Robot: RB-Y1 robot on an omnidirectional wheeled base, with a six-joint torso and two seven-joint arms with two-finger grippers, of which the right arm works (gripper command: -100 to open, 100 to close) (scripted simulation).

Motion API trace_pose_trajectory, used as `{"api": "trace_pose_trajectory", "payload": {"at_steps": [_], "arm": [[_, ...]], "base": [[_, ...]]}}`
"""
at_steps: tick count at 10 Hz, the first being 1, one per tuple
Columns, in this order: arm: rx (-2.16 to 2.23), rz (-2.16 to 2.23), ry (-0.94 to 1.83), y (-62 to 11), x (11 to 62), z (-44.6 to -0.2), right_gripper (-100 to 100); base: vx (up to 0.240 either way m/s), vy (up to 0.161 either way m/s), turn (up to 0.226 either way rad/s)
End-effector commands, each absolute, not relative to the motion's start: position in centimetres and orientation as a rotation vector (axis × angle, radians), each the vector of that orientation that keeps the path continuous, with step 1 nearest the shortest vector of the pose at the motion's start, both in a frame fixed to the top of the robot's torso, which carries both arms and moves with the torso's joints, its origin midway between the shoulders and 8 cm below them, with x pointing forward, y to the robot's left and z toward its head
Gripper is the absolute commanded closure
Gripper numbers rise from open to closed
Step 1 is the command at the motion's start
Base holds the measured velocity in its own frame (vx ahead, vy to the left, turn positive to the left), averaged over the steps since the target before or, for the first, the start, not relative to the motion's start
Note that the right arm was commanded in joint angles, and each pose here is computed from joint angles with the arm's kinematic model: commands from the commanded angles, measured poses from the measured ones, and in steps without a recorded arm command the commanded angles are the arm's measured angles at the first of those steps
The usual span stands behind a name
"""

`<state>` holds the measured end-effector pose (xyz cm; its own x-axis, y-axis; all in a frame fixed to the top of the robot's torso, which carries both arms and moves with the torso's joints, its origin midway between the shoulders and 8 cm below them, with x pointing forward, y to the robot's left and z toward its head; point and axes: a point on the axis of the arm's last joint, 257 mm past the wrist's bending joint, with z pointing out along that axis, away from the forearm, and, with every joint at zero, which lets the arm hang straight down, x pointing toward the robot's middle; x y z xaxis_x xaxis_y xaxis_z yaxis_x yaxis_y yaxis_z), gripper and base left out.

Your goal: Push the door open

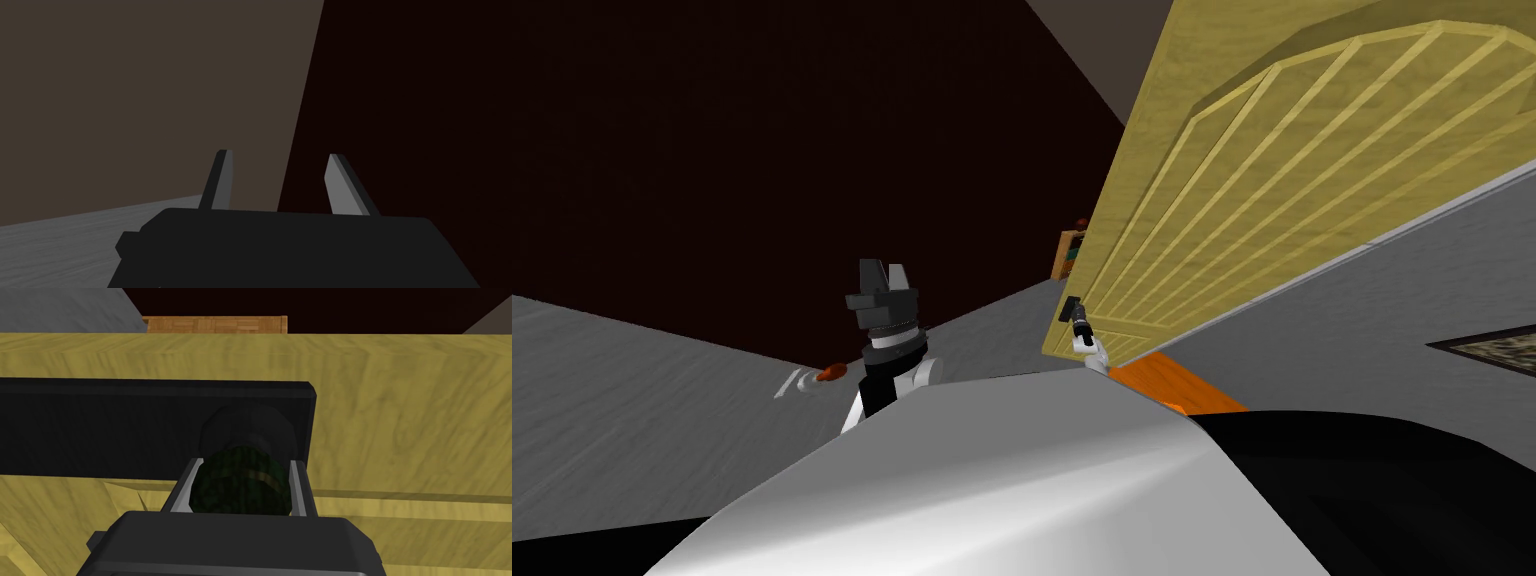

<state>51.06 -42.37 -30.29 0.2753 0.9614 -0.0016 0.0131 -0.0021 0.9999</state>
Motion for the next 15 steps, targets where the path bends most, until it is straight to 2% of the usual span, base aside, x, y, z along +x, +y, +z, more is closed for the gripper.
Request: {"api": "trace_pose_trajectory", "payload": {"at_steps": [1,15], "arm": [[1.336,0.988,0.995,-43.1,51.1,-29.9,100],[1.386,0.879,0.883,-49.8,48.3,-29.8,100]], "base": [[0.151,0.039,-0.047],[0.188,0.044,-0.062]]}}
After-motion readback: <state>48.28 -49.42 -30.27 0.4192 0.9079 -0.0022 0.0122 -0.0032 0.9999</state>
